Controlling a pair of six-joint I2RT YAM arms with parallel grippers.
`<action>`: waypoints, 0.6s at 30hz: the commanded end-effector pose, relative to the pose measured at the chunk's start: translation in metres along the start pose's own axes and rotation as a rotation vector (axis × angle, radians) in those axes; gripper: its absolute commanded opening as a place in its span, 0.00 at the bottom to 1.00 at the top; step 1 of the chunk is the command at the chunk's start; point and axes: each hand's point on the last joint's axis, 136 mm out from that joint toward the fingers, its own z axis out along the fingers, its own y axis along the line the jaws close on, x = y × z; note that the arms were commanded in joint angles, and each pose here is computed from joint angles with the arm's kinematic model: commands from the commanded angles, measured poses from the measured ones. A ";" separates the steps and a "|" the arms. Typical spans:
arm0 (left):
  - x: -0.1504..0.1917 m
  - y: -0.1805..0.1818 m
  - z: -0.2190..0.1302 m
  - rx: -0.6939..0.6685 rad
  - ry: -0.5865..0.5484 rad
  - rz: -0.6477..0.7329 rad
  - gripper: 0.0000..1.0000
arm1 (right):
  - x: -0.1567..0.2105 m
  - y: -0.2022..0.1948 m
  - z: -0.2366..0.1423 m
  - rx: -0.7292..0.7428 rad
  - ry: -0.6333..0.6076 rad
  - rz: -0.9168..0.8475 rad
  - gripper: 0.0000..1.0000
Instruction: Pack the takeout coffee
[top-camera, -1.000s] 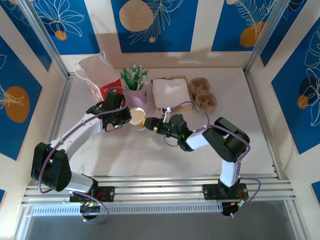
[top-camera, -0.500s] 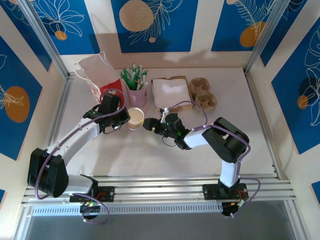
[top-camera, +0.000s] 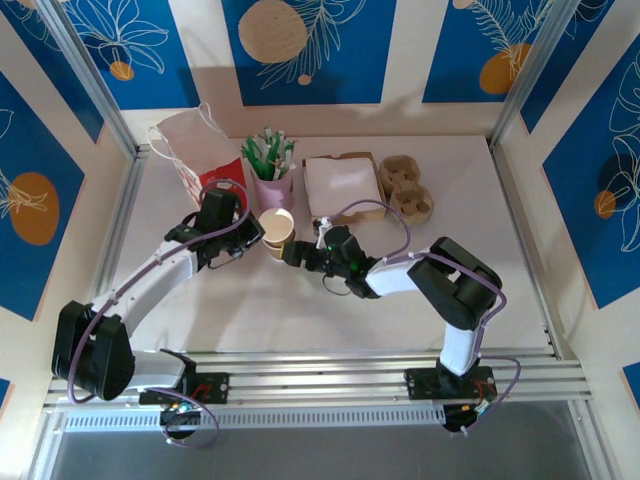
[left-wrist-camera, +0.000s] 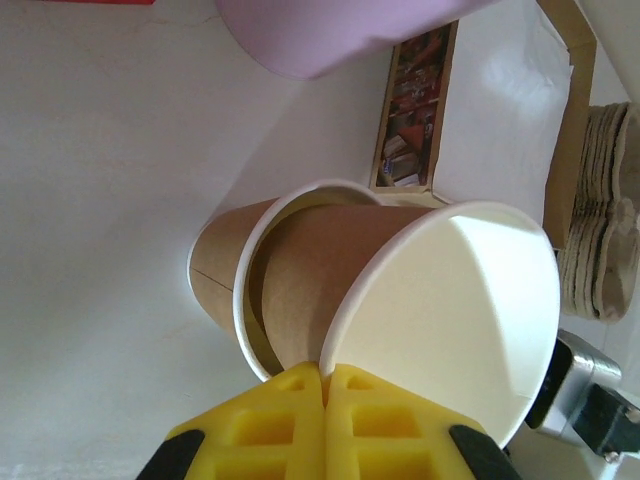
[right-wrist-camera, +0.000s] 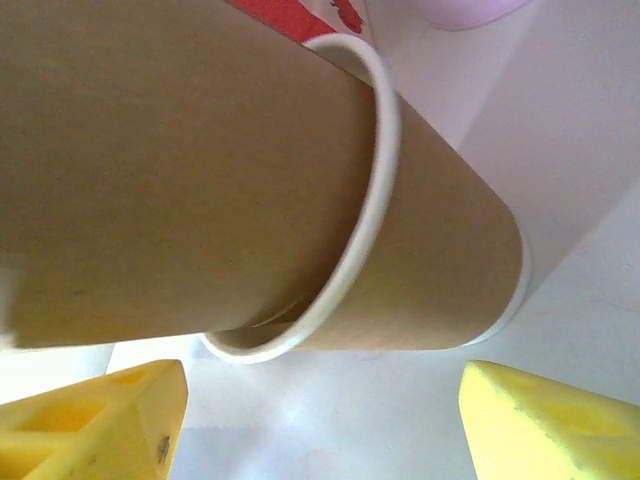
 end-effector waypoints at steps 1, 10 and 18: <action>-0.005 -0.010 -0.012 0.019 -0.019 0.028 0.00 | -0.017 0.007 -0.013 -0.003 -0.051 -0.030 0.73; -0.043 -0.044 -0.040 -0.014 -0.113 0.183 0.00 | -0.035 0.027 -0.034 -0.070 -0.053 -0.101 0.73; -0.054 -0.076 -0.088 0.007 -0.147 0.304 0.00 | -0.056 0.035 -0.076 0.029 -0.036 -0.163 0.74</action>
